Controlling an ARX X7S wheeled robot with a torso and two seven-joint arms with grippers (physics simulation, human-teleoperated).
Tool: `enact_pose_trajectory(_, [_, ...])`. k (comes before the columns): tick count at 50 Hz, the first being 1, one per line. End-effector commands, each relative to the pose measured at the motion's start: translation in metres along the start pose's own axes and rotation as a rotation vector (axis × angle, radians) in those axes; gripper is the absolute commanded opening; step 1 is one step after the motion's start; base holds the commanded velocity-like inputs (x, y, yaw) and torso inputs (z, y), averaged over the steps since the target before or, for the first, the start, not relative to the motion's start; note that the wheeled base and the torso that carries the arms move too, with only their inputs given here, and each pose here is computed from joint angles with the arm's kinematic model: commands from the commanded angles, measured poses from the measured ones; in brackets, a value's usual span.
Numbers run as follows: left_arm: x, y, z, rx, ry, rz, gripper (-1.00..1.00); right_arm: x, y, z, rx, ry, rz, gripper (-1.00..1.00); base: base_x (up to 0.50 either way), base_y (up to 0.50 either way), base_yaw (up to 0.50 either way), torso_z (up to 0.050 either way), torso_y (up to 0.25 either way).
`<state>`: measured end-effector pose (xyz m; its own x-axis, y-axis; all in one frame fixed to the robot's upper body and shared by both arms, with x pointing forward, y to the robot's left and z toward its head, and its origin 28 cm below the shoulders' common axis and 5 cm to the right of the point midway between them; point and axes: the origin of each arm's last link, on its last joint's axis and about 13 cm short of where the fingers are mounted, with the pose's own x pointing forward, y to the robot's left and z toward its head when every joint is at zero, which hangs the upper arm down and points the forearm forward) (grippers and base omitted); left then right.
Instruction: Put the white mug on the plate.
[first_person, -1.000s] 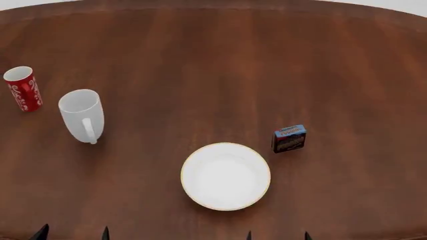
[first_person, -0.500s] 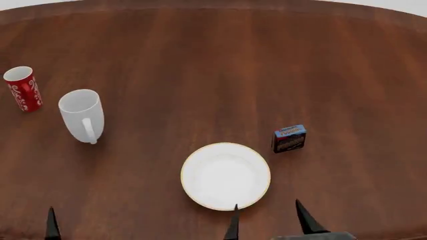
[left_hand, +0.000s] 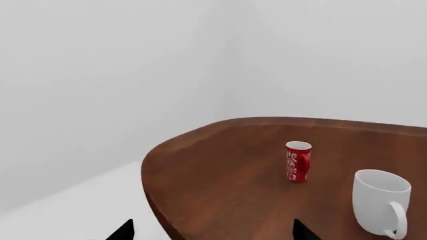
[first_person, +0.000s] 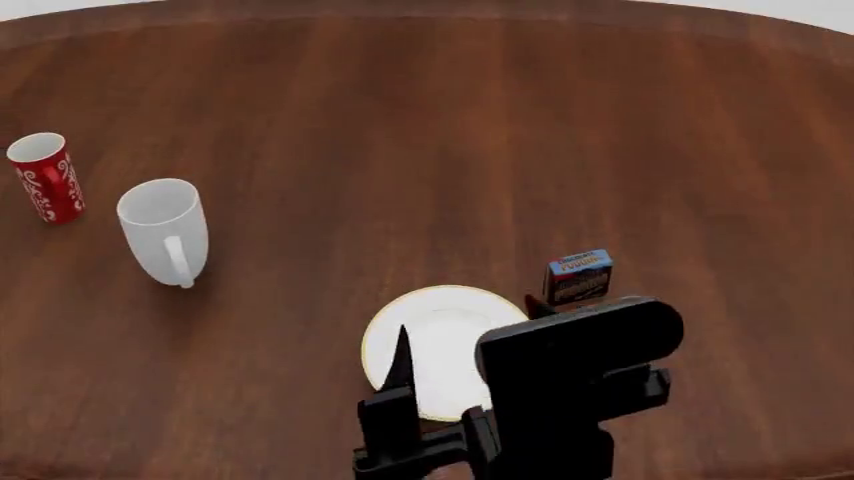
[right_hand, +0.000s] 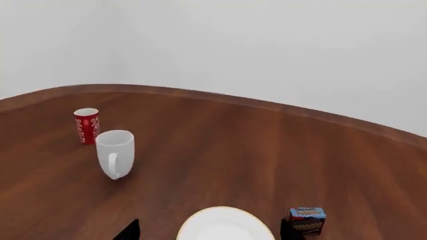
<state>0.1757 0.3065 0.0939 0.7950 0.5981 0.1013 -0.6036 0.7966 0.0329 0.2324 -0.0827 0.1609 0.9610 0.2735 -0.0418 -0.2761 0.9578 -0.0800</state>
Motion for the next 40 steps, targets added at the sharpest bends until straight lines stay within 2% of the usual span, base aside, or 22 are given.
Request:
enact_pose_trajectory(1, [-0.006, 0.018, 0.008, 0.011, -0.015, 0.088, 1.00, 0.001, 0.002, 0.046, 0.024, 0.034, 0.130, 1.00, 0.00, 0.00, 0.00, 0.000, 0.000])
enact_pose_trajectory(7, [-0.005, 0.020, 0.006, 0.009, -0.014, 0.093, 1.00, 0.003, 0.004, 0.059, 0.083, 0.037, 0.160, 1.00, 0.00, 0.00, 0.00, 0.000, 0.000])
enact_pose_trajectory(13, [-0.003, 0.018, 0.002, 0.013, -0.016, 0.084, 1.00, 0.005, 0.005, 0.065, 0.077, 0.058, 0.169, 1.00, 0.00, 0.00, 0.00, 0.000, 0.000])
enact_pose_trajectory(21, [-0.002, 0.018, -0.003, 0.012, -0.011, 0.074, 1.00, 0.009, 0.003, 0.067, 0.113, 0.052, 0.165, 1.00, 0.00, 0.02, 0.00, 0.000, 0.000])
enact_pose_trajectory(40, [-0.002, 0.010, -0.007, 0.009, 0.003, 0.050, 1.00, 0.005, 0.000, 0.064, 0.157, 0.033, 0.168, 1.00, 0.05, 0.38, 0.00, 0.000, 0.000])
